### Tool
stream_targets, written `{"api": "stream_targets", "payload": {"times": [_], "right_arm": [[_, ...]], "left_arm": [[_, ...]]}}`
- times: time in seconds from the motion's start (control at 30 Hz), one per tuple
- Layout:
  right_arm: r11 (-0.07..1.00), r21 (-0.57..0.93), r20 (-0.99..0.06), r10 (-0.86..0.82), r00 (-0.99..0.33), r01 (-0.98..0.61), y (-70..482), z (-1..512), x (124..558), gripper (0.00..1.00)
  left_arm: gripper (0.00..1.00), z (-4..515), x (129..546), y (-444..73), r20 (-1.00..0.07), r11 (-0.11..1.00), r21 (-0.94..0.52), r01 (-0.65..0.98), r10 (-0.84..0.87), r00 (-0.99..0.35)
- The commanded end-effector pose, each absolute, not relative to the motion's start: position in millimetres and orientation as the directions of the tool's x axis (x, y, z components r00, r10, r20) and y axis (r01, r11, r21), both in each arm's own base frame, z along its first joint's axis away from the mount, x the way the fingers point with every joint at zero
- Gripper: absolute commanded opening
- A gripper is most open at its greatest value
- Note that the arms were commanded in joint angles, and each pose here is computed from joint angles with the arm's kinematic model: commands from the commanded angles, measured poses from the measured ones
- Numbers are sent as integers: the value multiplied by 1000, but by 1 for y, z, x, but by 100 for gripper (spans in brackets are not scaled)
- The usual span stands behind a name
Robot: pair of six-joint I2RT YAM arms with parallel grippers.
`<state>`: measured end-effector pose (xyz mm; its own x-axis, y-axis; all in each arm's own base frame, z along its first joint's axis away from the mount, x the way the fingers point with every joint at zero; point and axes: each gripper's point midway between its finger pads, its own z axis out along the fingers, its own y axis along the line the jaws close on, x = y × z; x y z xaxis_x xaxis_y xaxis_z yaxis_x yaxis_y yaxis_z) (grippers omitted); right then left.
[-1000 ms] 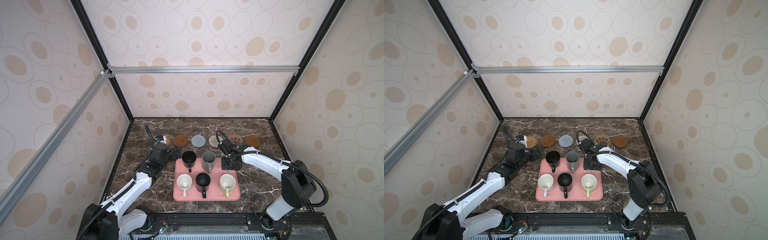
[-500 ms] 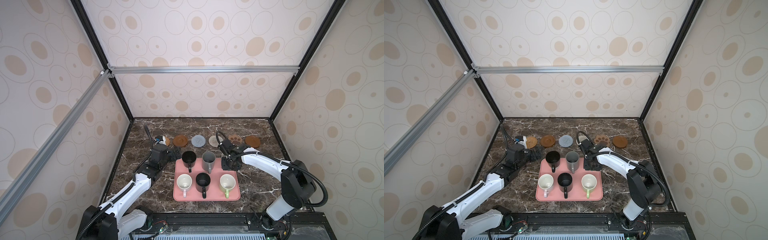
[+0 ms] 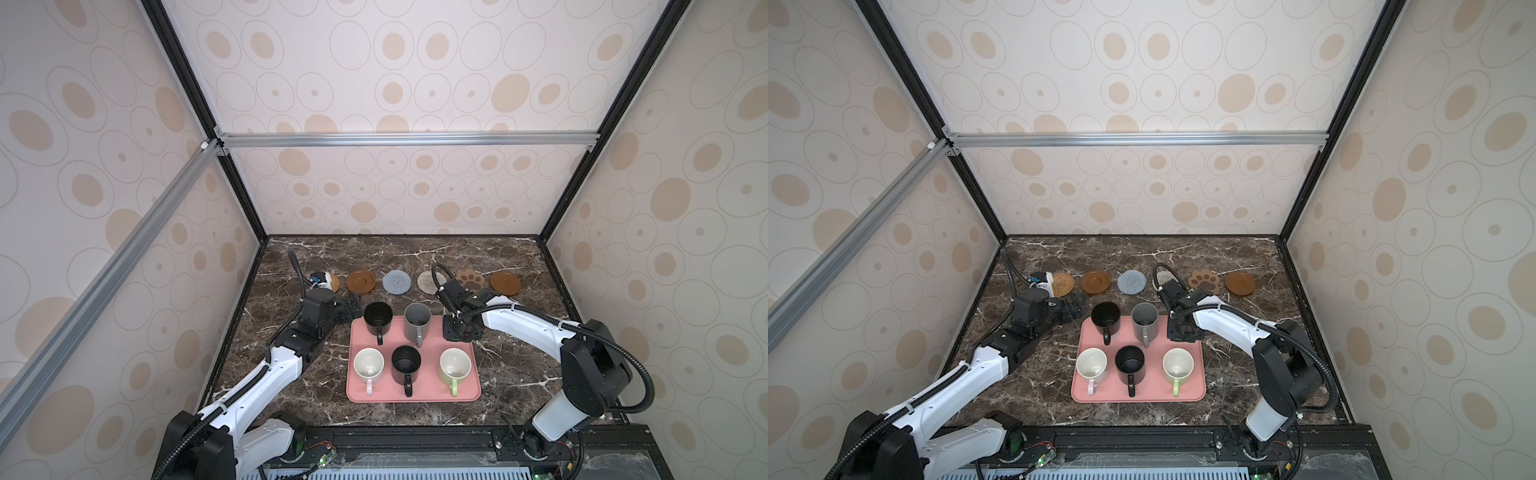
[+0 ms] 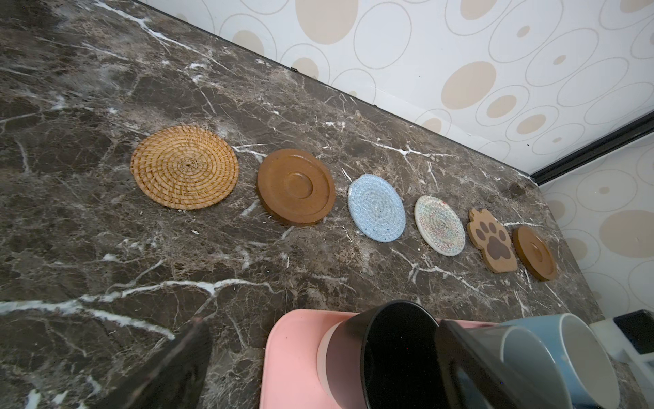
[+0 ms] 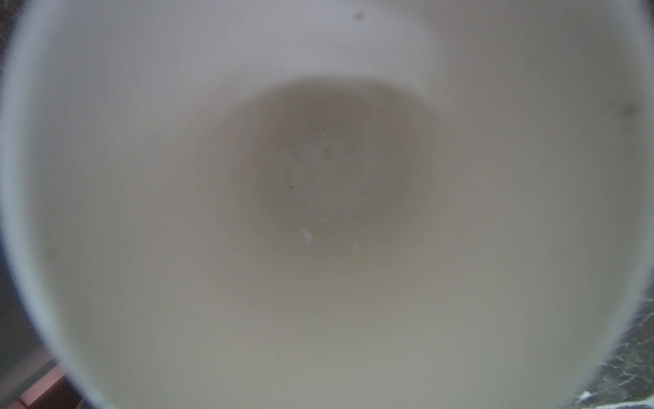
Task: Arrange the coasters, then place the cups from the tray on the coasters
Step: 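Close the right gripper on the light blue mug rim and lift it, then carry the light blue mug with the right gripper toward the small wooden coaster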
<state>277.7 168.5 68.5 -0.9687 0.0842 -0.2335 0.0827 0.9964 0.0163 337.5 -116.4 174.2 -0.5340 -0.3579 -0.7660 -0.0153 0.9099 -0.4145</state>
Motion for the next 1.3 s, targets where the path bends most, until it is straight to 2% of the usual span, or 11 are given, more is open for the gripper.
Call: {"api": "stream_targets", "payload": {"times": [0.0, 0.77, 1.27], "right_arm": [[996, -17, -222, 81, -972, 87, 161, 66, 270, 14], [998, 20, -308, 66, -949, 63, 162, 108, 278, 10], [1000, 0, -381, 22, -924, 24, 160, 141, 300, 10]], "left_arm": [[100, 183, 338, -116, -781, 907, -422, -13, -370, -503], [100, 185, 339, -114, -782, 904, -428, -22, -382, -492], [100, 195, 345, -114, -796, 905, -424, -18, -382, -469]]}}
